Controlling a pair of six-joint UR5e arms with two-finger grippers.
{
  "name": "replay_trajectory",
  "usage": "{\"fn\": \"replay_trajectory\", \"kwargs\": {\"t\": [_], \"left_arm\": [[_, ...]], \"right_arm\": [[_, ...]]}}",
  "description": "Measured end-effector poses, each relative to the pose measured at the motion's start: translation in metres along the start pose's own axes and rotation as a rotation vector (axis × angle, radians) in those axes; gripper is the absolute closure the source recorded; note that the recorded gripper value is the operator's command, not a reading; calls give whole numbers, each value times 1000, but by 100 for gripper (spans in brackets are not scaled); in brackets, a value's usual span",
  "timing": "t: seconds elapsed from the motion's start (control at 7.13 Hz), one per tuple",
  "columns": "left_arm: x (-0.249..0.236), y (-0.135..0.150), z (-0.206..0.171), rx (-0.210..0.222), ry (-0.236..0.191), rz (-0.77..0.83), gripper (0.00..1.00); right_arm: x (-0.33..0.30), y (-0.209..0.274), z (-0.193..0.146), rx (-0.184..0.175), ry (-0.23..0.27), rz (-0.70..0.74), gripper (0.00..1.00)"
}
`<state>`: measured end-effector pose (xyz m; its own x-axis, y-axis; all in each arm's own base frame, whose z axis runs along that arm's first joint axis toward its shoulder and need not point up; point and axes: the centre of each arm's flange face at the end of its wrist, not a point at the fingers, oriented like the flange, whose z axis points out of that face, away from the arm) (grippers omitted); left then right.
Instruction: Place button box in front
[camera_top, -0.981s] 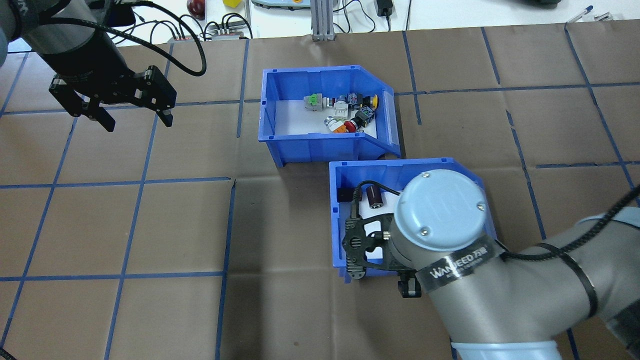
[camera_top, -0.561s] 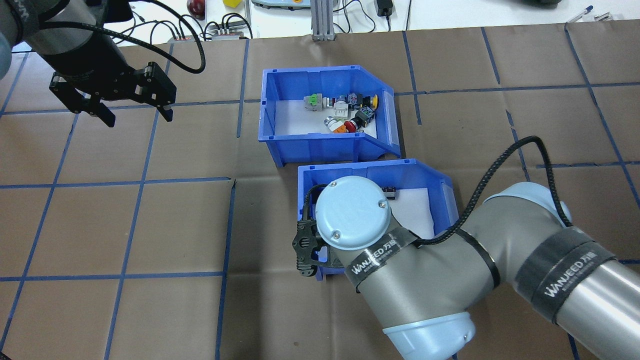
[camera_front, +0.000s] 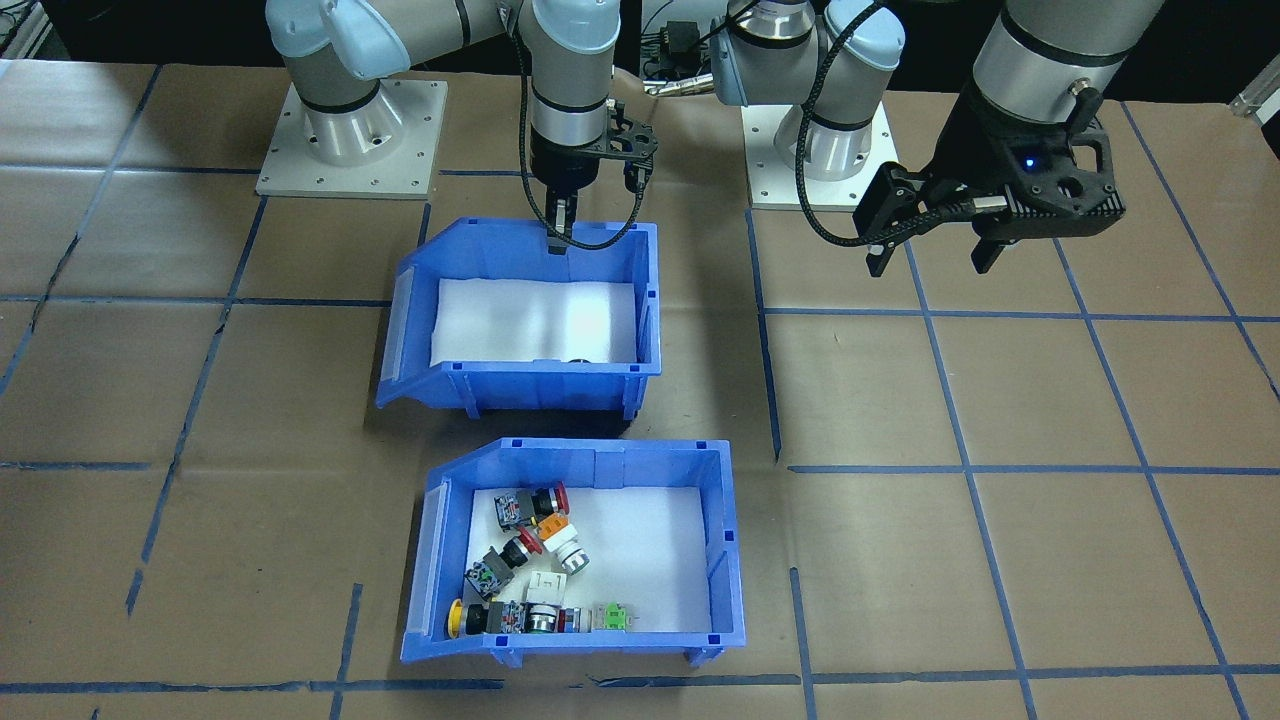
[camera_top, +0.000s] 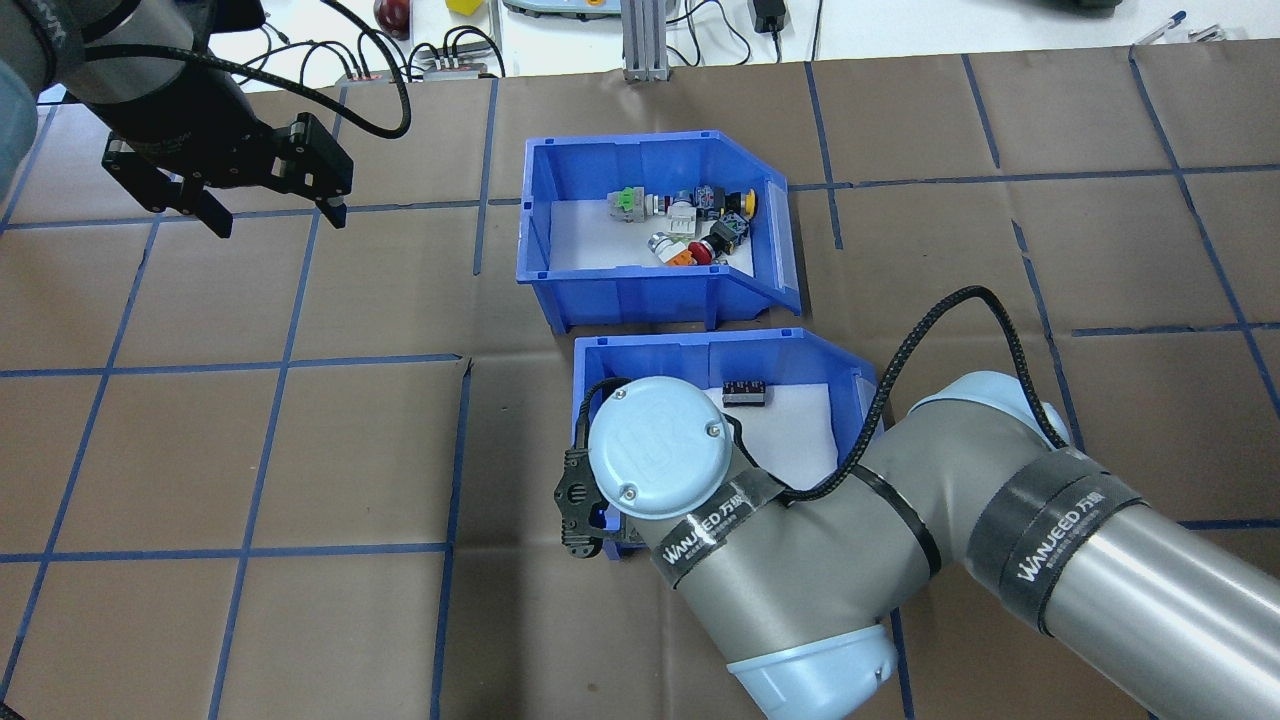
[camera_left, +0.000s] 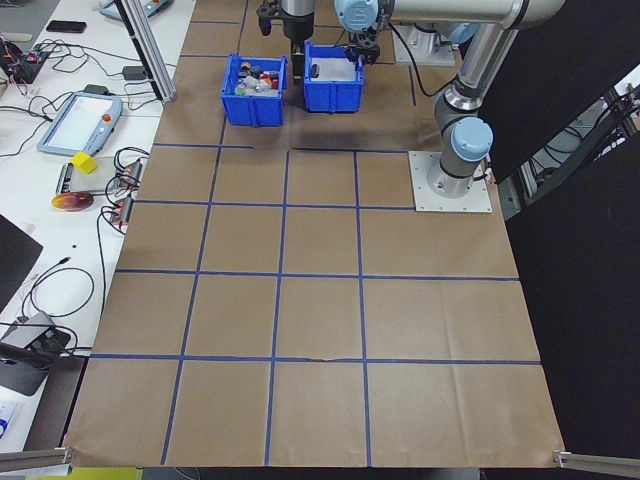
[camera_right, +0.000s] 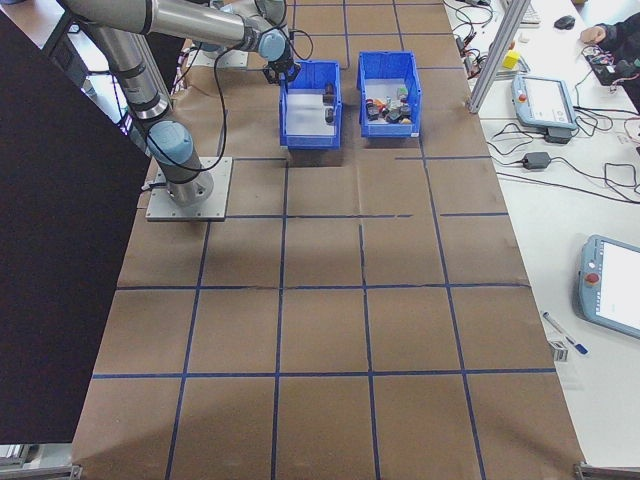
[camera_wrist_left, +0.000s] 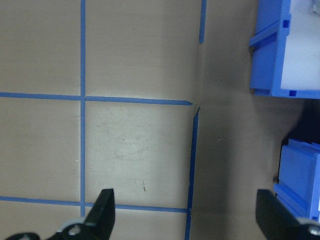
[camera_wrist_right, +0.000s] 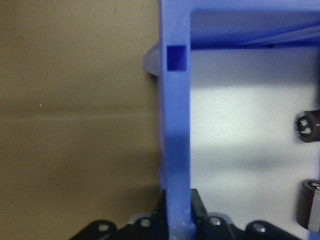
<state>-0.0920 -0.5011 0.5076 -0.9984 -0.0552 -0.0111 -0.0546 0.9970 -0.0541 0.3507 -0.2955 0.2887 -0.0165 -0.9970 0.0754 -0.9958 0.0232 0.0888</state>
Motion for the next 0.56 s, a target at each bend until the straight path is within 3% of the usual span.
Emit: {"fn": "replay_trajectory", "kwargs": {"t": [0.56], "left_arm": [[0,1,0,-2,0,0,1]], "right_arm": [[-1,9,-28,26,49,15,0]]}}
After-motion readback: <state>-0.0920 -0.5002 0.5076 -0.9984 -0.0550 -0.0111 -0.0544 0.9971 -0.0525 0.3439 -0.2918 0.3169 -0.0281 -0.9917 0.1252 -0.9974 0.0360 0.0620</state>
